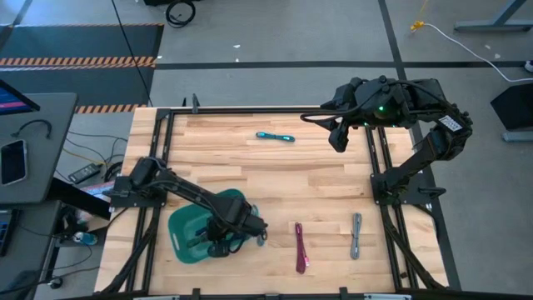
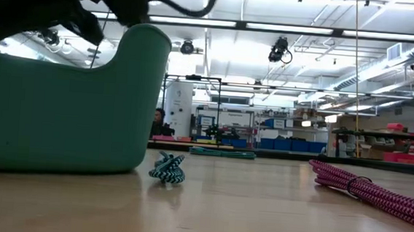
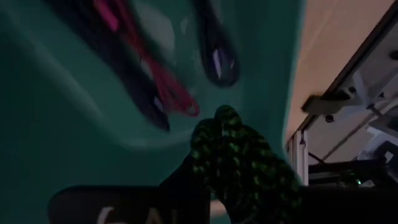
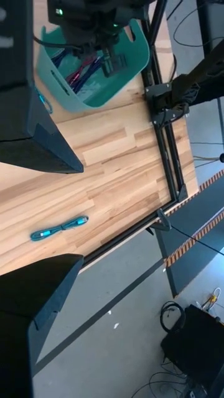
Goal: Pick and place USB-C Cables
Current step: Put the green charger cable into the green bin
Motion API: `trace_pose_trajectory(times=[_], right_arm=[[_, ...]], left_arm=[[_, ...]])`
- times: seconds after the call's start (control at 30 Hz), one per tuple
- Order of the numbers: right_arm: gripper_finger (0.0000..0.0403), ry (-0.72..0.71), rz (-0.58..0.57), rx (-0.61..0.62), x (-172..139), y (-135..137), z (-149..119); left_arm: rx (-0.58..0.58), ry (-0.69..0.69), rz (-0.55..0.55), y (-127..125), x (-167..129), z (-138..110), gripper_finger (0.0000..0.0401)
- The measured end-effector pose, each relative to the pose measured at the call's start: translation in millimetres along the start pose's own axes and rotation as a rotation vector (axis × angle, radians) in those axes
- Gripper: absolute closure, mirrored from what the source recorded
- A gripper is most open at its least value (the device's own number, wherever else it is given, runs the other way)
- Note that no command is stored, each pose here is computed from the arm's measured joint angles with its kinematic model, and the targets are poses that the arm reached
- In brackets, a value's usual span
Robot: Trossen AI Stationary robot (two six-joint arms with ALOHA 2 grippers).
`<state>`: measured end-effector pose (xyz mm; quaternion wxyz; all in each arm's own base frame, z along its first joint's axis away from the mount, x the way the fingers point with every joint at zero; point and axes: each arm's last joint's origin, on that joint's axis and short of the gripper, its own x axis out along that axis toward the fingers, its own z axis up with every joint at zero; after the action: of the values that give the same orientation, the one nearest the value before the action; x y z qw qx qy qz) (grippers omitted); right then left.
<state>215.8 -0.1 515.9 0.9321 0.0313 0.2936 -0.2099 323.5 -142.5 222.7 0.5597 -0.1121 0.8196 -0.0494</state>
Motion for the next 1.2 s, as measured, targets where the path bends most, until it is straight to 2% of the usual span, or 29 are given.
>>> trace_pose_trajectory(times=[0.13,0.27,0.63,1.2], right_arm=[[0.0174,0.000,0.000,0.003,0.0,0.0,0.0],[0.0174,0.000,0.000,0.008,0.0,0.0,0.0],[0.0174,0.000,0.000,0.009,0.0,0.0,0.0],[0.0174,-0.003,0.001,0.014,0.0,0.1,0.3]], left_arm=[[0.062,-0.087,-0.008,-1.7,-0.8,8.3,0.0380],[0.076,-0.127,-0.005,0.1,0.3,13.2,0.0380],[0.044,-0.025,0.032,16.8,36.6,11.1,0.0380],[0.084,-0.118,-0.009,17.1,47.3,21.6,0.0380]])
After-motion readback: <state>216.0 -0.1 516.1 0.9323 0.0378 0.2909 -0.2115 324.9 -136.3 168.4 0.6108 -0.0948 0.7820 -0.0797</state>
